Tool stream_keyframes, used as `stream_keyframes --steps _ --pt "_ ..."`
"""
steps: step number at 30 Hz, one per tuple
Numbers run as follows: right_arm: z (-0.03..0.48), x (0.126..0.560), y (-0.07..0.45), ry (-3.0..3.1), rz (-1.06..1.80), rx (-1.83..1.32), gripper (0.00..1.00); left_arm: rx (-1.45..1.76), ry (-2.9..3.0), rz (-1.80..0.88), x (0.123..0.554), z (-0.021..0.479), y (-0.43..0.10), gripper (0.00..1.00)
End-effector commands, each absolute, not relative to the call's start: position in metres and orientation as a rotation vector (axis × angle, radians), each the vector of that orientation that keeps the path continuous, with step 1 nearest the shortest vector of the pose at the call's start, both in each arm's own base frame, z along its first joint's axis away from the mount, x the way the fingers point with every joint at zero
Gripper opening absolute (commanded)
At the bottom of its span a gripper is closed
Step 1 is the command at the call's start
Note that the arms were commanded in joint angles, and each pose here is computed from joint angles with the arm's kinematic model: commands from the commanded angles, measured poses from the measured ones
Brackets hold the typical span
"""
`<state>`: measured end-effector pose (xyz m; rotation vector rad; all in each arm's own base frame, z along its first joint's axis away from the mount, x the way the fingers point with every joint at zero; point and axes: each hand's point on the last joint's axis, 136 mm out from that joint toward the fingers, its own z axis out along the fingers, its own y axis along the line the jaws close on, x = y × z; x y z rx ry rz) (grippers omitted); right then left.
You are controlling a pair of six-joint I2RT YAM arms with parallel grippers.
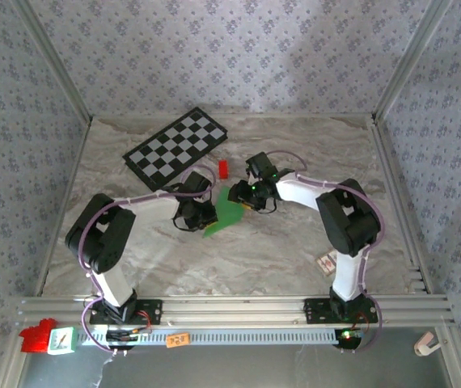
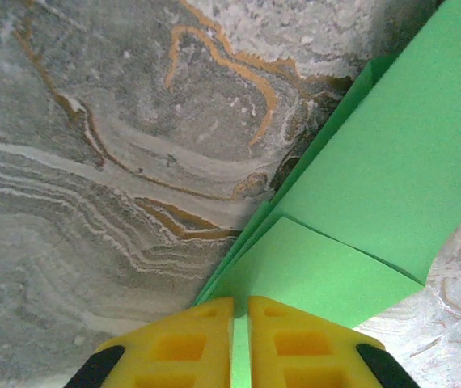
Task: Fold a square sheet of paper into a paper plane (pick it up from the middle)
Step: Fold the wing for the fifth time at the center of the table.
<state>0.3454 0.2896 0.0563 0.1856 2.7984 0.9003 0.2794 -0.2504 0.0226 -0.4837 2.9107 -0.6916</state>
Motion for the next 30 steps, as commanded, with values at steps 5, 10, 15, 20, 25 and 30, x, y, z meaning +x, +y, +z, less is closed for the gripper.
stream_keyframes --steps 5,10,15,20,25,30 --pt "0.060 0.321 0.259 2.825 0.911 0.411 0.57 -0.565 2.957 -0.642 0.273 0.007 -0.242 0.13" --pt "0.057 0.305 0.263 2.865 0.980 0.464 0.57 -0.592 2.971 -0.655 0.270 0.004 -0.242 0.14" --pt "0.047 0.296 0.276 2.910 1.006 0.468 0.55 -0.648 2.978 -0.686 0.267 0.000 -0.241 0.14" --pt "0.041 0.295 0.287 2.916 1.033 0.460 0.52 -0.696 2.982 -0.740 0.266 -0.002 -0.241 0.14" --pt "0.038 0.295 0.291 2.921 1.050 0.454 0.49 -0.707 2.989 -0.754 0.264 -0.004 -0.241 0.14" --pt "0.032 0.296 0.294 2.934 1.068 0.462 0.47 -0.705 2.991 -0.756 0.264 -0.005 -0.241 0.14"
